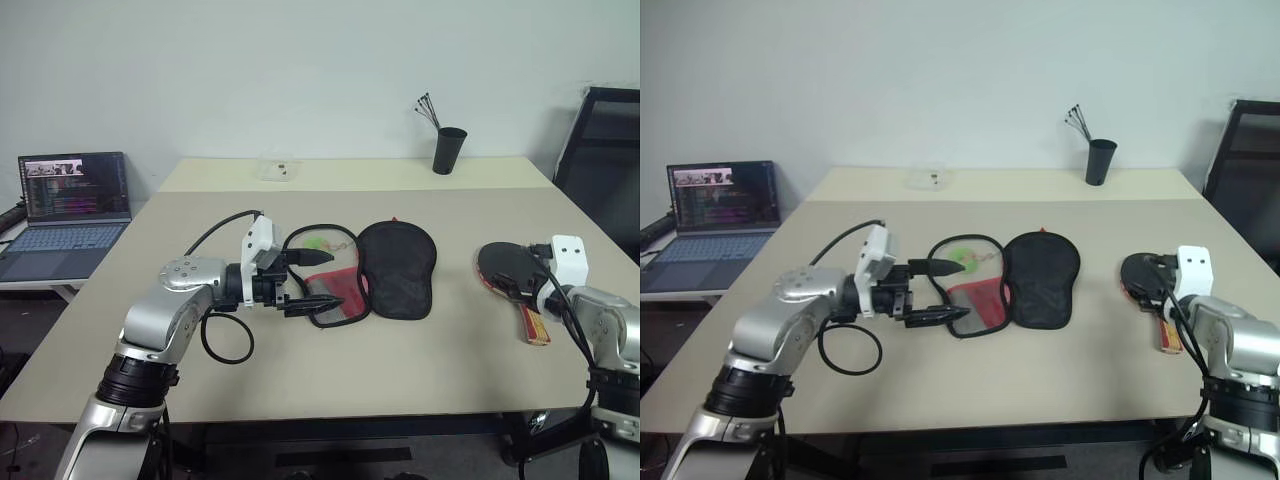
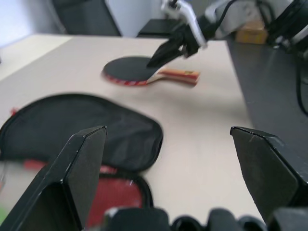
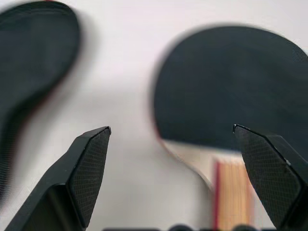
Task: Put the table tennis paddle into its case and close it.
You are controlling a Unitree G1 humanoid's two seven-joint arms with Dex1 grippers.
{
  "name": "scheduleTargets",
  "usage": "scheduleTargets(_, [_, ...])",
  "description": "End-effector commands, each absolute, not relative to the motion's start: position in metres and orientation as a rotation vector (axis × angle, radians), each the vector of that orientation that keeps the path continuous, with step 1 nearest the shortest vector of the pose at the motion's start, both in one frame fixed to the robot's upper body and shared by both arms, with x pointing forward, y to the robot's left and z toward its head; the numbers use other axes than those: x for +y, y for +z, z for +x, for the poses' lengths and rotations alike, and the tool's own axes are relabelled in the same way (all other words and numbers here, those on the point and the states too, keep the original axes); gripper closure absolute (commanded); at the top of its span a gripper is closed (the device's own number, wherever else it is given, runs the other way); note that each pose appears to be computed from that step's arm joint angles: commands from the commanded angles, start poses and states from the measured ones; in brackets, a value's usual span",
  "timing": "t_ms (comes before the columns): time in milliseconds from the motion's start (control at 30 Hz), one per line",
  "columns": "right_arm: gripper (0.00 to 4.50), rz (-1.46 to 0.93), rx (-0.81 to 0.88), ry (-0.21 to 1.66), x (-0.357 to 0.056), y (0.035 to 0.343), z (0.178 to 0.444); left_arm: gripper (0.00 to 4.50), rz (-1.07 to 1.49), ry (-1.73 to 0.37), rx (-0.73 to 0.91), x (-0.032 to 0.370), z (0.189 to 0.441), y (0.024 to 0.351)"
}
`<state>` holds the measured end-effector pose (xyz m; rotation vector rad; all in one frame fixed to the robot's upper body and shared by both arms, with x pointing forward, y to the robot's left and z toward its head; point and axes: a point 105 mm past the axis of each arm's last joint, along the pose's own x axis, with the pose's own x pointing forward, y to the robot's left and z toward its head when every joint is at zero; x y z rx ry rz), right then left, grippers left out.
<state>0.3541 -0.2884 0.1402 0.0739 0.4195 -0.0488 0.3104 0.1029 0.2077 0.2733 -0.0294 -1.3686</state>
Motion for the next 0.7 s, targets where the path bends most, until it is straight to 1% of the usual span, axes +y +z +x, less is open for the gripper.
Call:
scheduleTargets(33, [0.02,0.075,0.384,-0.164,-0.306,0.149,0.344,0.00,0.306,-1.432,-0.056,0.097,0.308,0.214])
scheduleTargets(133, [0.02,0.082,0.422,-0.183,-0.309,0.138,0.338,0.00,0.314,-1.454,-0.065,0.093,0.310,0.215])
scheduleTargets(300, [0.02,0.098,0.457,-0.172,-0.310,0.126,0.340,0.00,0.315,-1.462,-0.068,0.090,0.313,0.214])
scheduleTargets(700, [0.02,0.003,0.526,-0.109,-0.304,0.107,0.360,0.00,0.318,-1.437,-0.068,0.096,0.315,0.211])
